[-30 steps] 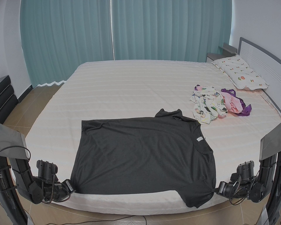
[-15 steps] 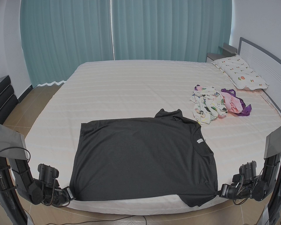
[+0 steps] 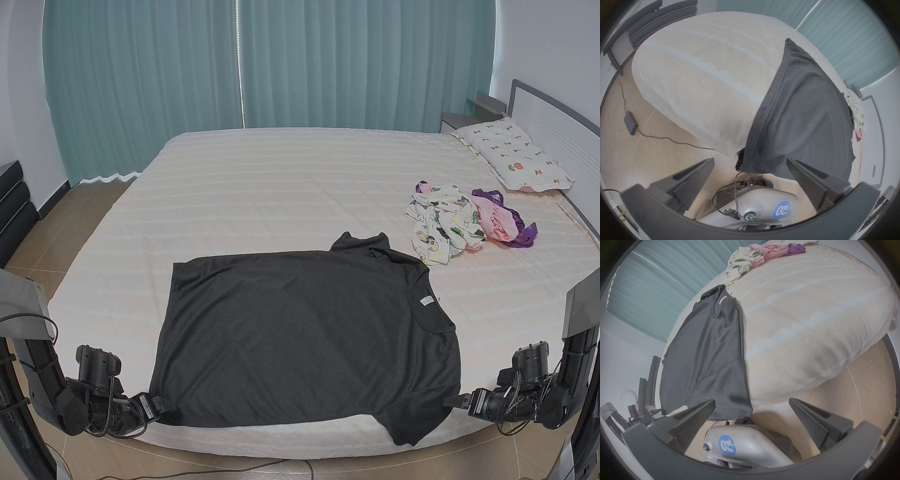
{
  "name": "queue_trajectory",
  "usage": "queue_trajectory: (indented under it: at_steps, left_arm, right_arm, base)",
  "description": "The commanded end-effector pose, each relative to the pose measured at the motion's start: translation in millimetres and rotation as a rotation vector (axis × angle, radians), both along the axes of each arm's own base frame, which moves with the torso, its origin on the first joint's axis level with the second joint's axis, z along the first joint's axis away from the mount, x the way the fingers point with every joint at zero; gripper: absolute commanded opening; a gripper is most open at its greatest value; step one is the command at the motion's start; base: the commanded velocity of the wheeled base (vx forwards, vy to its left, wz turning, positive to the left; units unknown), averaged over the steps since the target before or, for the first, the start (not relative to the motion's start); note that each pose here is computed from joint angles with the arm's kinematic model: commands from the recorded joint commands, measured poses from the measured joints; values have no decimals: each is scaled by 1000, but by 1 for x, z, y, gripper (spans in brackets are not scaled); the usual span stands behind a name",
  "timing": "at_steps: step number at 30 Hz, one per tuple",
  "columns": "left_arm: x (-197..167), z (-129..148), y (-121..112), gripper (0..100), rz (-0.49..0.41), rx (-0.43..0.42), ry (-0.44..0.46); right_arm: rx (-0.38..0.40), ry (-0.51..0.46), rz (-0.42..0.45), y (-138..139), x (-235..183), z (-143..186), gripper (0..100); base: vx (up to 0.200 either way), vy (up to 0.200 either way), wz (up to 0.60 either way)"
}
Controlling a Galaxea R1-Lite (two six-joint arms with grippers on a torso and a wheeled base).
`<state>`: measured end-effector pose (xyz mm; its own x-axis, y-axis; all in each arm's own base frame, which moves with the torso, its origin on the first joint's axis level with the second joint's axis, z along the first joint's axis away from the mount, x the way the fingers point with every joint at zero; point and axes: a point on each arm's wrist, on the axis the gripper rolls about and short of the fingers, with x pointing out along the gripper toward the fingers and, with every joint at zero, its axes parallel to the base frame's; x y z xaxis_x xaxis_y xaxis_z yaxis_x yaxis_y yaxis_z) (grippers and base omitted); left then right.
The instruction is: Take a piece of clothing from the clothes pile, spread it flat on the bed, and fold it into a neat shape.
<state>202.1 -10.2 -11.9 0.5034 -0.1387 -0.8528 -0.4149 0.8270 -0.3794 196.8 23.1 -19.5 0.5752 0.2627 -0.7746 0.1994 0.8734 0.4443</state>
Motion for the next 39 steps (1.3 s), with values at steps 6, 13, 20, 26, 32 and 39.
queue_trajectory:
  at_steps: [6, 13, 20, 26, 32, 39]
  left_arm:
    - [6, 36, 8, 100, 20, -64, -182]
    - [20, 44, 10, 100, 118, -135, -231]
    - [22, 44, 10, 100, 142, -161, -226]
    - [23, 43, 10, 100, 142, -161, -225]
    - [22, 43, 10, 100, 144, -165, -224]
    - [21, 43, 8, 100, 116, -196, -218]
  right_arm:
    - [60, -126, -20, -3, -1, 26, 100]
    - [162, -208, -78, 3, 9, 31, 100]
    - [167, -217, -70, 5, 9, 33, 100]
    - [168, -220, -70, 5, 9, 34, 100]
    - [176, -236, -72, 5, 9, 37, 100]
    - [269, -320, -76, 17, 15, 47, 100]
  base:
    - [0, 0, 0]
    - [0, 0, 0]
    - [0, 143, 0]
    - [0, 33, 0]
    - [0, 0, 0]
    - [86, 0, 0]
